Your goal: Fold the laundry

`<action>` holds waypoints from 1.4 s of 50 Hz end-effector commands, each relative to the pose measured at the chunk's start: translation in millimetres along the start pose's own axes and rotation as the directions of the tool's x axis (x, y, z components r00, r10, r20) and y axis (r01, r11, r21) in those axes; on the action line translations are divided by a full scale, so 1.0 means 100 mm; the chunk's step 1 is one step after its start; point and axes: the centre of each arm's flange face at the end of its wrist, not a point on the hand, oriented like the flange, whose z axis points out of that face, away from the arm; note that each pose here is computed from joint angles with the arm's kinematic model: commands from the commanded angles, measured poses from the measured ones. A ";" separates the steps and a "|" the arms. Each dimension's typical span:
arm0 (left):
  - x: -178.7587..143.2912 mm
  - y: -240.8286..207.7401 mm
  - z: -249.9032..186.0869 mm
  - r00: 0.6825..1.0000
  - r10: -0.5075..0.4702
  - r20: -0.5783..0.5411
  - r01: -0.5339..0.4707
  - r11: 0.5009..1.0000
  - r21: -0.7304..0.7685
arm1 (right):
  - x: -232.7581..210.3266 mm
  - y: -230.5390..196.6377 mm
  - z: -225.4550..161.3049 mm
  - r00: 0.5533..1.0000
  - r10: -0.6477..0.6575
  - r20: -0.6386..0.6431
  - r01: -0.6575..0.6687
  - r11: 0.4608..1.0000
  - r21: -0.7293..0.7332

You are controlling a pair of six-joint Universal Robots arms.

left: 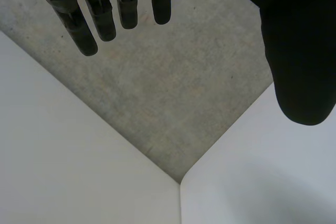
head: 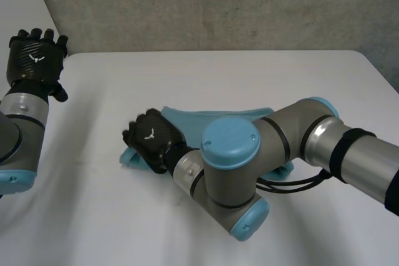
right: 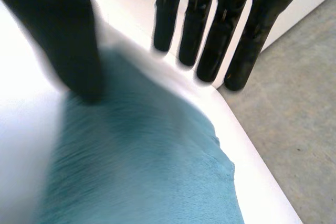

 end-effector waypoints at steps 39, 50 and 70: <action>1.46 -0.39 -0.59 0.925 -0.108 -0.365 0.118 0.993 0.006 | 1.34 1.42 -1.56 0.789 0.365 -0.495 -0.547 0.784 -0.294; 0.93 -0.36 -0.54 0.959 -0.116 -0.258 0.113 0.993 -0.023 | 1.82 1.18 -1.73 0.737 0.268 -0.621 -0.496 0.838 -0.227; 0.46 -0.36 -0.57 0.962 -0.218 -0.166 0.202 0.973 -0.110 | 0.85 -0.04 -0.58 0.939 0.306 -0.155 -0.323 0.942 -0.095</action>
